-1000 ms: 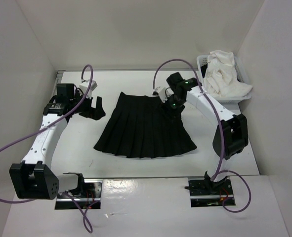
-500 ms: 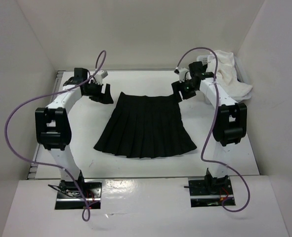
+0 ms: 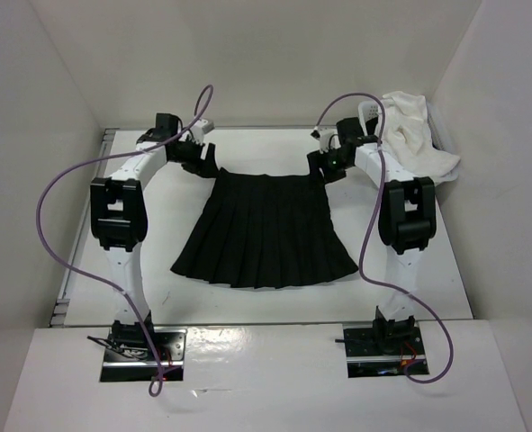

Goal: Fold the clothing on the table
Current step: Flatten the skirt out

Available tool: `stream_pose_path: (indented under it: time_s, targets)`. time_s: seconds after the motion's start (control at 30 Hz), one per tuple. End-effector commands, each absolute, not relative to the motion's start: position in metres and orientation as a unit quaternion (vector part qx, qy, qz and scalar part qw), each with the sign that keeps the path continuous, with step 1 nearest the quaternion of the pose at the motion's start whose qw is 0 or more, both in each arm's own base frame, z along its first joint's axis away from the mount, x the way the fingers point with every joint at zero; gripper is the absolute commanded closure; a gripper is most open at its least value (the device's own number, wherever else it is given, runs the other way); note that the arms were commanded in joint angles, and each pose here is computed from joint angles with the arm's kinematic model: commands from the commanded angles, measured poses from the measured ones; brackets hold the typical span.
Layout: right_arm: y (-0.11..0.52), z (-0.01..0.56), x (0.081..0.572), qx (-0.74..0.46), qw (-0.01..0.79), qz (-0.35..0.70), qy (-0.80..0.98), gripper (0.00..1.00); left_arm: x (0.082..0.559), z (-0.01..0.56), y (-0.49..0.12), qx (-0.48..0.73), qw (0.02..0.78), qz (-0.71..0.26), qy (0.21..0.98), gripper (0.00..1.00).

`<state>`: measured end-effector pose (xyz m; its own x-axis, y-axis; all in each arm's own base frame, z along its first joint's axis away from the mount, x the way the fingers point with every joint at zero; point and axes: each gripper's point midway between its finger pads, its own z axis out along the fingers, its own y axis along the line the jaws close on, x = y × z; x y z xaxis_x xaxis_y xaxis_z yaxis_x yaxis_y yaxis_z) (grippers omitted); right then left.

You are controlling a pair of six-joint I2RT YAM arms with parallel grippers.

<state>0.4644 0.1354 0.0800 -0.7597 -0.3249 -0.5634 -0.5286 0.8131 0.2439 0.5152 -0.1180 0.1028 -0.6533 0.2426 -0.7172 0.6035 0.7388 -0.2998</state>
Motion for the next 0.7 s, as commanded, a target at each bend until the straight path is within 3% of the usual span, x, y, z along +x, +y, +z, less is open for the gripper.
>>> stream_pose_path:
  time_s: [0.0,0.13,0.2,0.3,0.43,0.53,0.67]
  targets:
    - [0.144,0.091,0.481,-0.238,0.286,0.205,0.905,0.36,0.513,0.093,-0.123,0.261,0.331,-0.28,0.863,0.22]
    - [0.161,0.097,0.47,-0.259,0.288,0.176,0.905,0.36,0.489,0.088,-0.122,0.252,0.314,-0.268,0.875,0.24]
    - [0.191,0.102,0.459,-0.284,0.291,0.167,0.898,0.34,0.481,0.113,-0.109,0.217,0.332,-0.259,0.88,0.2]
    - [0.227,0.111,0.45,-0.297,0.309,0.139,0.893,0.28,0.464,0.152,-0.084,0.145,0.351,-0.259,0.888,0.13]
    - [0.249,0.118,0.452,-0.267,0.334,0.108,0.897,0.11,0.437,0.204,-0.027,0.046,0.392,-0.206,0.896,0.0]
    - [0.25,0.105,0.459,-0.224,0.333,0.082,0.912,0.02,0.409,0.213,-0.003,0.013,0.392,-0.146,0.908,0.0]
    - [0.249,0.088,0.464,-0.194,0.322,0.074,0.924,0.02,0.381,0.223,0.007,0.004,0.407,-0.104,0.907,0.0]
